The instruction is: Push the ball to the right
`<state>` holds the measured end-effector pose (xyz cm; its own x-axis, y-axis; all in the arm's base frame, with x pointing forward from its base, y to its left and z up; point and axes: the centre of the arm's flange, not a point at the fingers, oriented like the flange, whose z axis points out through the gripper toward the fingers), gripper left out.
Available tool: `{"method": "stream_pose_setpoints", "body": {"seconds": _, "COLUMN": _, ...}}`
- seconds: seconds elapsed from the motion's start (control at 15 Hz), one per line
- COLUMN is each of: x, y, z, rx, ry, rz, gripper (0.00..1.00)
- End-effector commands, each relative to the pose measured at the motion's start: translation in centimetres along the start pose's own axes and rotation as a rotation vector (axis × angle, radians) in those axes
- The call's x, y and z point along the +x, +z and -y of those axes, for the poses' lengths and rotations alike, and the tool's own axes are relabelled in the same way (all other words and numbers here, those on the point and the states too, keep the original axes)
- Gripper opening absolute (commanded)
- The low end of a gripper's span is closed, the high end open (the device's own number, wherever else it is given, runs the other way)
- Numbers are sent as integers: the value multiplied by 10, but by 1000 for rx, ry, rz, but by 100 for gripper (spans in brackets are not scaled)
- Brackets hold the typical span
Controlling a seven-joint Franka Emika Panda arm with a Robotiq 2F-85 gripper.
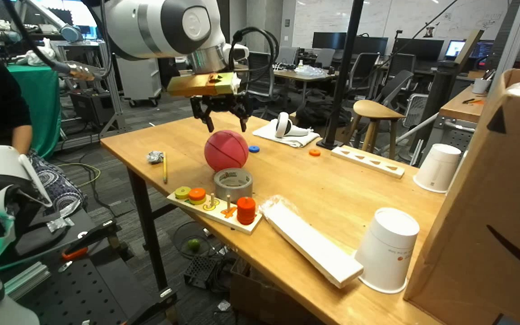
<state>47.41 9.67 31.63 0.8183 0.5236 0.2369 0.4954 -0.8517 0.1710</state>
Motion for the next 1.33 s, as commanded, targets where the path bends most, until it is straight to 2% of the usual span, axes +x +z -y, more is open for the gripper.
{"method": "stream_pose_setpoints", "body": {"seconds": 0.0, "x": -4, "y": -47, "z": 0, "rx": -186, "ry": -8, "rz": -56, "gripper": 100}}
{"method": "stream_pose_setpoints", "body": {"seconds": 0.13, "x": -7, "y": -68, "z": -5, "rx": -269, "ry": 16, "rz": -88, "gripper": 100}}
{"method": "stream_pose_setpoints", "body": {"seconds": 0.27, "x": -5, "y": -72, "z": 4, "rx": -215, "ry": 76, "rz": -75, "gripper": 100}}
{"method": "stream_pose_setpoints", "body": {"seconds": 0.4, "x": 6, "y": -68, "z": 26, "rx": -123, "ry": 103, "rz": -37, "gripper": 100}}
{"method": "stream_pose_setpoints", "body": {"seconds": 0.53, "x": 19, "y": -65, "z": 58, "rx": 18, "ry": 140, "rz": -49, "gripper": 100}}
{"method": "stream_pose_setpoints", "body": {"seconds": 0.73, "x": 35, "y": -59, "z": 106, "rx": 162, "ry": 157, "rz": -58, "gripper": 100}}
{"method": "stream_pose_setpoints", "body": {"seconds": 0.93, "x": 38, "y": -48, "z": 135, "rx": 299, "ry": 160, "rz": -54, "gripper": 100}}
{"method": "stream_pose_setpoints", "body": {"seconds": 1.27, "x": 57, "y": -28, "z": 188, "rx": 481, "ry": 17, "rz": -144, "gripper": 100}}
